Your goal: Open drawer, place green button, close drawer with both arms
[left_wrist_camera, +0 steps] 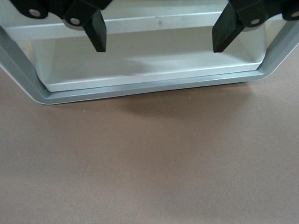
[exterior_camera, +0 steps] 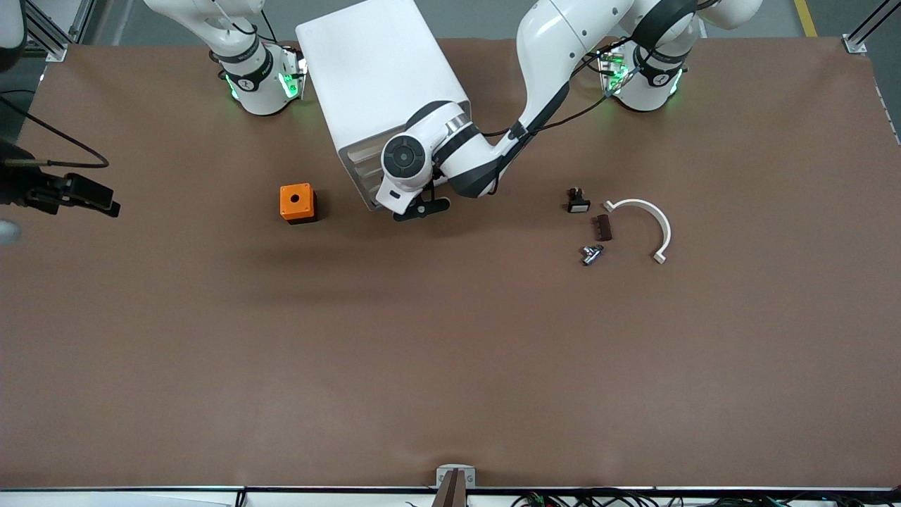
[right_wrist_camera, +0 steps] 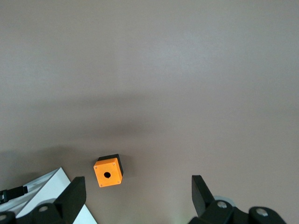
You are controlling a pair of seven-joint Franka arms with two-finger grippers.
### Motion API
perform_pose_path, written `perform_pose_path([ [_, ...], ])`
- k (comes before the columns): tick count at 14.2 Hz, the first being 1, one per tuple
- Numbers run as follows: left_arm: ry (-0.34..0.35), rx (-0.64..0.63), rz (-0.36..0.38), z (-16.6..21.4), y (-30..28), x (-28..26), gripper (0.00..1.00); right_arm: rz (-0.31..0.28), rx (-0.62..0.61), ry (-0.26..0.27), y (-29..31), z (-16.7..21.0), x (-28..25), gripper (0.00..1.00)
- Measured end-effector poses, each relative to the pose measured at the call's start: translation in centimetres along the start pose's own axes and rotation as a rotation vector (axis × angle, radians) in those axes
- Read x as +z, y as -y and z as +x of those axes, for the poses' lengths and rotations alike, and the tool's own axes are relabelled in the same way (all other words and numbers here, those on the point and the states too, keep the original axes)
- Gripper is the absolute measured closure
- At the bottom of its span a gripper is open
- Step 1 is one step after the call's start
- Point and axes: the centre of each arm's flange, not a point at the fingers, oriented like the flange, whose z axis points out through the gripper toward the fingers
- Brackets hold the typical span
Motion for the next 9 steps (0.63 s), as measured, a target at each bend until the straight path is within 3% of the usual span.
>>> perform_pose_path([
  [6,0.007,-0.013,-0.011,0.6,0.1,-0.4,0.00,-0.001,-0.008,-0.007,0.3,-3.1,-1.2,0.00],
  [9,-0.003,-0.046,-0.049,3.0,0.9,-2.9,0.00,0.000,-0.011,-0.020,0.4,-4.5,-2.2,0.00],
])
